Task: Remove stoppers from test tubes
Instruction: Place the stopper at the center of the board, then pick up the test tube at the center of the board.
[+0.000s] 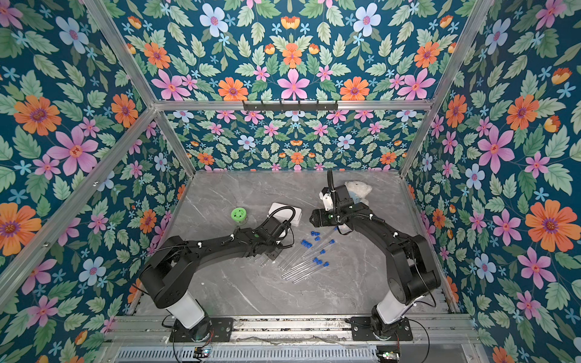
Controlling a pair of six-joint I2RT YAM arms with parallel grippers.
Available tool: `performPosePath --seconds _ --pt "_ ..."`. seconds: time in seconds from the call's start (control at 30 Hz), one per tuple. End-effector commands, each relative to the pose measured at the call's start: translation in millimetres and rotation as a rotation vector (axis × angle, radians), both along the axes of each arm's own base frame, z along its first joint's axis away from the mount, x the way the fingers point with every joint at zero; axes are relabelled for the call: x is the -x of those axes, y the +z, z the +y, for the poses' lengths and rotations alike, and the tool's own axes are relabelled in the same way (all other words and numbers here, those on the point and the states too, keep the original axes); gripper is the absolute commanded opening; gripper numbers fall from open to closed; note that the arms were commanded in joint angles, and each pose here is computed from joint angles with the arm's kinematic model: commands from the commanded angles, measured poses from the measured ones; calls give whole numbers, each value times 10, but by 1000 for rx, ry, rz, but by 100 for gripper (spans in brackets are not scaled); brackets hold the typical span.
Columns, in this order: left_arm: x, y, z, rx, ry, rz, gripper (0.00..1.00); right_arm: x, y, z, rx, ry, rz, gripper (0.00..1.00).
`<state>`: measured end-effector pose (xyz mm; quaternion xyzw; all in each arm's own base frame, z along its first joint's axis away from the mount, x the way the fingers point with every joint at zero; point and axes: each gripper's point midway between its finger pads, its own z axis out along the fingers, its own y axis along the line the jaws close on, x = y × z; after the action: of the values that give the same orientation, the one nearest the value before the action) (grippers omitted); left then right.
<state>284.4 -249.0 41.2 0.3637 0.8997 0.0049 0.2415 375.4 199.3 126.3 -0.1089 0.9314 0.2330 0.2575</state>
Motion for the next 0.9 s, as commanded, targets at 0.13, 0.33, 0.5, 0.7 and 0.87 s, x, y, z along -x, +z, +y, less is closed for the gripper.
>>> performPosePath --seconds 0.13,0.33,0.5,0.7,0.87 --pt "10 93 23 2 6 -2 34 2 99 34 -33 10 -33 85" --pt "37 262 -54 76 -35 -34 35 9 120 76 -57 25 -38 92" --pt "96 378 -127 140 -76 -45 36 13 122 85 -71 28 -32 94" --pt "202 431 -245 192 -126 -43 38 -2 148 72 -172 17 -1 94" --pt "257 382 -325 196 -145 -35 38 -20 202 5 -235 -5 -1 94"
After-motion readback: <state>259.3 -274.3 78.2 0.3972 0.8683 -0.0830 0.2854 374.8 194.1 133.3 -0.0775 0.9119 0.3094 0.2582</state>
